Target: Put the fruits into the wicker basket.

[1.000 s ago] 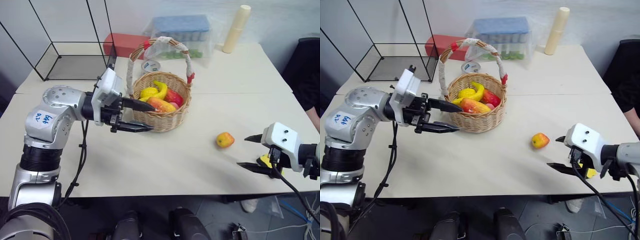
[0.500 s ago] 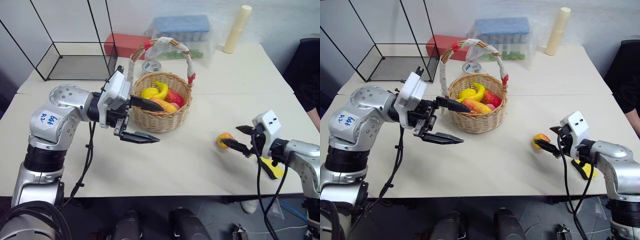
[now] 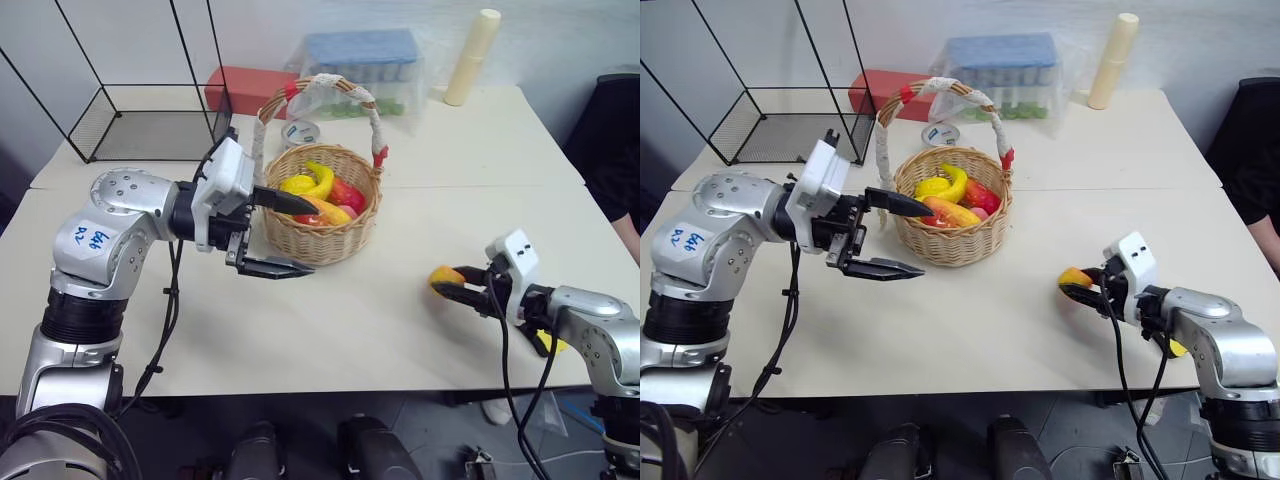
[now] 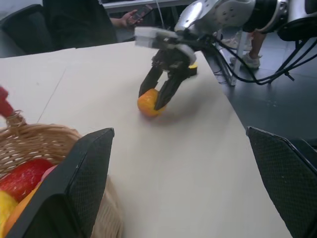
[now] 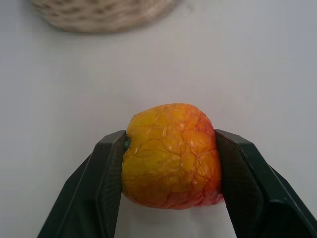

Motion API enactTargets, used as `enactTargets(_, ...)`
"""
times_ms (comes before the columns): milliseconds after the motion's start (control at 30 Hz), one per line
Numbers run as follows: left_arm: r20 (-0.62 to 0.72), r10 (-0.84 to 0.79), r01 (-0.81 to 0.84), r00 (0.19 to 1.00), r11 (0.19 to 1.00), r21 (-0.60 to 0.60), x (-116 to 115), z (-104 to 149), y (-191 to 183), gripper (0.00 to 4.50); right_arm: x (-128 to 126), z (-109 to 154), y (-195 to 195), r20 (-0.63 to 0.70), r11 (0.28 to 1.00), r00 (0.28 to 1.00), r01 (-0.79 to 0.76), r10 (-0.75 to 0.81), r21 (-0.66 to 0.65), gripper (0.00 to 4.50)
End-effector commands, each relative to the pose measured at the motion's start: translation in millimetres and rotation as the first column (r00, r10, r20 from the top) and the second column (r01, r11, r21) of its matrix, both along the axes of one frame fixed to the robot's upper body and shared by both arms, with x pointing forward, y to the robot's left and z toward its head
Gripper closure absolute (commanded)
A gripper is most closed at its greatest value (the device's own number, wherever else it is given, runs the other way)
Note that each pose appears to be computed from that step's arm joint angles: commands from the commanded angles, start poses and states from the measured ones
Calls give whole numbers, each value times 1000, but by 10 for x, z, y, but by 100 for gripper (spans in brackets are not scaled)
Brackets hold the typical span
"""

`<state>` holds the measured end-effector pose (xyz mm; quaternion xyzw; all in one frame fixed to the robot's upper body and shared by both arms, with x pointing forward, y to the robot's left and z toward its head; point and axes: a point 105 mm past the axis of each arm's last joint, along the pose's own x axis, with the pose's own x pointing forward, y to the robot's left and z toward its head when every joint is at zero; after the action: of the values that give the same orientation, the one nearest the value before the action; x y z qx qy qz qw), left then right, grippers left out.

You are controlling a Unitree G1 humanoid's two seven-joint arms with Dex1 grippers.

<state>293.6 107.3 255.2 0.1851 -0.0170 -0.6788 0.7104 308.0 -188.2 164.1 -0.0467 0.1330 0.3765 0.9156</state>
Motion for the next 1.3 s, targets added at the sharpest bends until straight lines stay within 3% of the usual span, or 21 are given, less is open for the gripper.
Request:
enactTargets(33, 29, 69, -69, 997, 997, -24, 51, 102, 153, 0, -27, 652, 353, 189, 991, 977, -110, 93, 80, 220)
enactTargets(133, 21, 101, -100, 995, 994, -45, 72, 133, 211, 0, 102, 959, 673, 284, 984, 952, -149, 117, 93, 220)
enactTargets(233, 27, 114, -112, 993, 993, -46, 76, 139, 221, 0, 306, 1080, 941, 320, 986, 940, -147, 115, 76, 220)
enactTargets(433, 53, 128, -125, 990, 991, -48, 82, 144, 193, 0, 721, 891, 1211, 338, 996, 937, -88, 92, -26, 220)
enactTargets(633, 53, 150, -146, 987, 987, -72, 92, 174, 213, 0, 746, 984, 1242, 388, 997, 918, -77, 83, -31, 19)
enactTargets(667, 52, 152, -148, 987, 986, -74, 89, 170, 216, 0, 692, 1046, 1258, 408, 995, 908, -98, 97, -18, 5)
enactTargets(767, 49, 176, -171, 983, 982, -83, 115, 149, 233, 0, 425, 1260, 1231, 459, 984, 878, -172, 134, 41, 5)
enactTargets(867, 52, 182, -177, 982, 980, -87, 125, 154, 234, 0, 385, 1310, 1061, 458, 991, 887, -106, 57, 81, 5)
enactTargets(1000, 68, 180, -173, 981, 980, -98, 142, 212, 204, 0, 563, 1272, 799, 419, 989, 902, 50, -104, 137, 5)
enactTargets(1300, 89, 182, -171, 979, 978, -117, 172, 298, 185, 0, 1082, 1076, 1016, 387, 985, 909, 105, -151, 138, 5)
